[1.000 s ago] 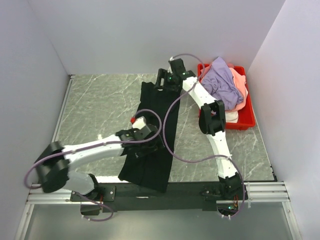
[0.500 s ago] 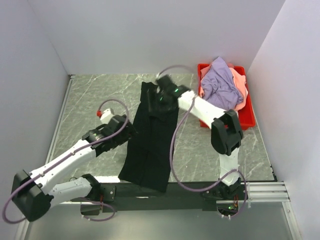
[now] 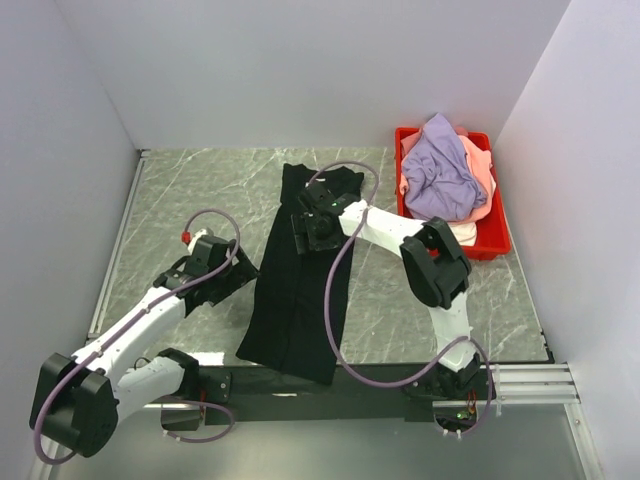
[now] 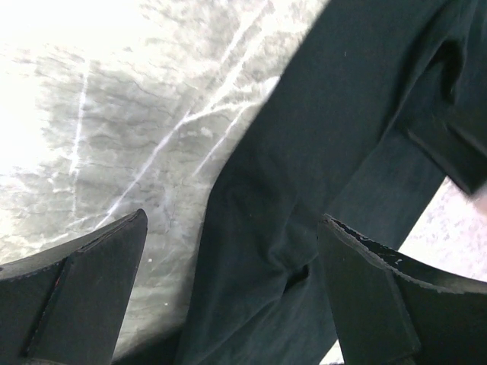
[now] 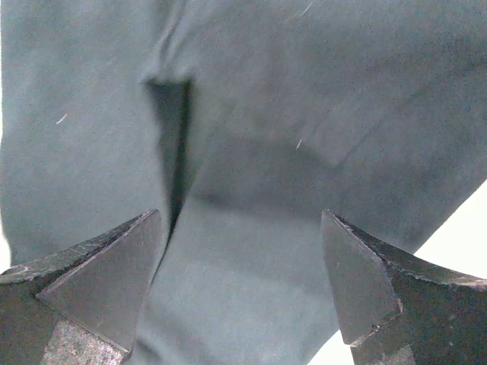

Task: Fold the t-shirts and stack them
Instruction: Fold the tshirt

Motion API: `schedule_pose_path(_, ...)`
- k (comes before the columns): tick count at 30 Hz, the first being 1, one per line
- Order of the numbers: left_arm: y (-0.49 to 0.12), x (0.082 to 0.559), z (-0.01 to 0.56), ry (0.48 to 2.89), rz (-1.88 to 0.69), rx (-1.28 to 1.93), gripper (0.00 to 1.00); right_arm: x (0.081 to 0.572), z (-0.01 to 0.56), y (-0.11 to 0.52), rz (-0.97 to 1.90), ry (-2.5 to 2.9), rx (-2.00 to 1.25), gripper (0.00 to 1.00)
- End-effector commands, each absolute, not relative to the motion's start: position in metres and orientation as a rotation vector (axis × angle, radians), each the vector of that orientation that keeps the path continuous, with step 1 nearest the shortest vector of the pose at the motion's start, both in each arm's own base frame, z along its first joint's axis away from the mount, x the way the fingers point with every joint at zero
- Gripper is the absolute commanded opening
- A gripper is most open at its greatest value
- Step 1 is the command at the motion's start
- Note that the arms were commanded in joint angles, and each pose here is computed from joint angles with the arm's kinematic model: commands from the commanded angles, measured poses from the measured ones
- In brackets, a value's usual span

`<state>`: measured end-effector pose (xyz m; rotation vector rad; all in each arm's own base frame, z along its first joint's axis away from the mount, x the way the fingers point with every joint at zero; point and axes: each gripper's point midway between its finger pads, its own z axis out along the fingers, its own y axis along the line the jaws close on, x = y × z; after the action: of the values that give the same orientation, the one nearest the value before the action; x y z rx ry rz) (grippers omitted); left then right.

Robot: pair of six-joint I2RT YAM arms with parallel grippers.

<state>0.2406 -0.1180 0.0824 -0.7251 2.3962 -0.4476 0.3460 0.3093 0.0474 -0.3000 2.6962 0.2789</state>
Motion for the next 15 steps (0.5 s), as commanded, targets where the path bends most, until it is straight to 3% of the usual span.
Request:
schedule_pose_path(1,-0.131,0.246,0.086,2.39,-0.546,-0.64,1.0,0.371,0.034,0.303,0.215,2.684,-0.232,0.91)
schedule_pose_path(15,-0.152,0.214,0.061,2.516,-0.717,-0.619,0.99,0.454,0.017,0.269,0.164,2.665,-0.215,0.92)
